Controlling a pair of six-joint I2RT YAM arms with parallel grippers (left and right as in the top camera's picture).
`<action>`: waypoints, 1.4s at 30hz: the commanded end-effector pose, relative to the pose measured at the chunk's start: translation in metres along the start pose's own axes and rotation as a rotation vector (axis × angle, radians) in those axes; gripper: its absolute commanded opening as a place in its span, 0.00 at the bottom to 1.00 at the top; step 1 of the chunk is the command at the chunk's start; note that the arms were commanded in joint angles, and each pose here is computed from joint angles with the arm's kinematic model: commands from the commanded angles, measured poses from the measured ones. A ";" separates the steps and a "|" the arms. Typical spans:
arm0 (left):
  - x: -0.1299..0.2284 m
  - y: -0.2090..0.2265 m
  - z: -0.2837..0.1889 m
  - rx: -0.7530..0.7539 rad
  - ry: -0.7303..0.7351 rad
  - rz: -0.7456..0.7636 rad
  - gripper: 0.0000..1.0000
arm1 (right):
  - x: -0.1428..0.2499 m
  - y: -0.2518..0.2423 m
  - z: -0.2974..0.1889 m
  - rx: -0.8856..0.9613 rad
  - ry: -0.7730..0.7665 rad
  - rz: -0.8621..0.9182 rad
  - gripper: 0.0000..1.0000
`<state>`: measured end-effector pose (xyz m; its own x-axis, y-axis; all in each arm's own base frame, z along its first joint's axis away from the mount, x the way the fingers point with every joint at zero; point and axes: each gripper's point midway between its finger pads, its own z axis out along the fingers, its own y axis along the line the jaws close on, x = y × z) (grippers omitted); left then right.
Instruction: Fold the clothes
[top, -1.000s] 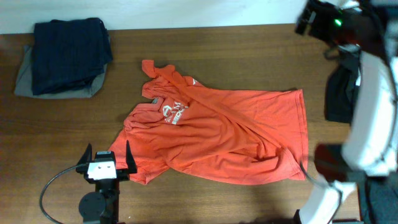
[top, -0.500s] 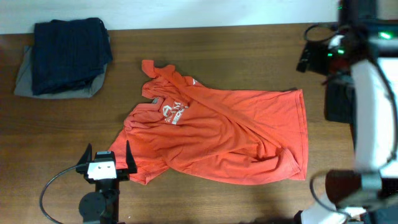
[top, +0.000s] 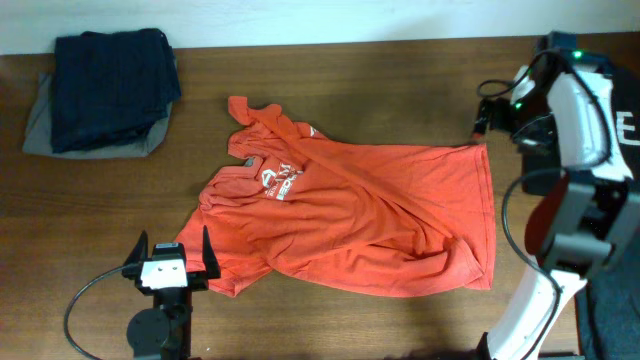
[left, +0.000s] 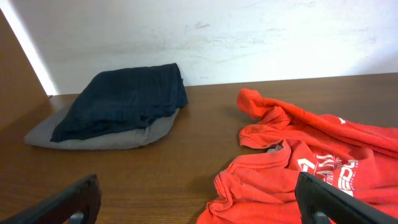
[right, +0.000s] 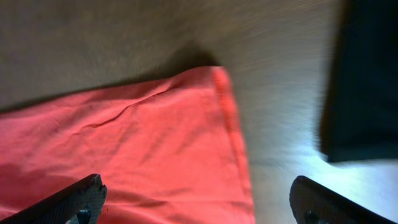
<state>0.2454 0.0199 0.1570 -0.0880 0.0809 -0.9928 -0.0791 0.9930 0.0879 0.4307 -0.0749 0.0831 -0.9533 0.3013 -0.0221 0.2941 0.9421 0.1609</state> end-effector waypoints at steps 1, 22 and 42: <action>0.001 0.002 0.000 -0.009 -0.001 0.012 0.99 | 0.003 0.019 0.027 -0.116 0.064 -0.026 0.99; 0.001 0.002 0.000 -0.009 -0.001 0.012 0.99 | -0.035 0.017 0.050 -0.121 -0.062 -0.033 0.99; 0.001 0.002 0.000 -0.009 -0.001 0.012 0.99 | -0.025 0.014 0.063 -0.118 -0.030 -0.026 0.69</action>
<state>0.2454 0.0198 0.1570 -0.0880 0.0813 -0.9928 -0.0787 0.9930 0.0883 0.4634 -0.0641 0.0247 -0.9565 0.2850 -0.0619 0.2594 0.9285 0.2658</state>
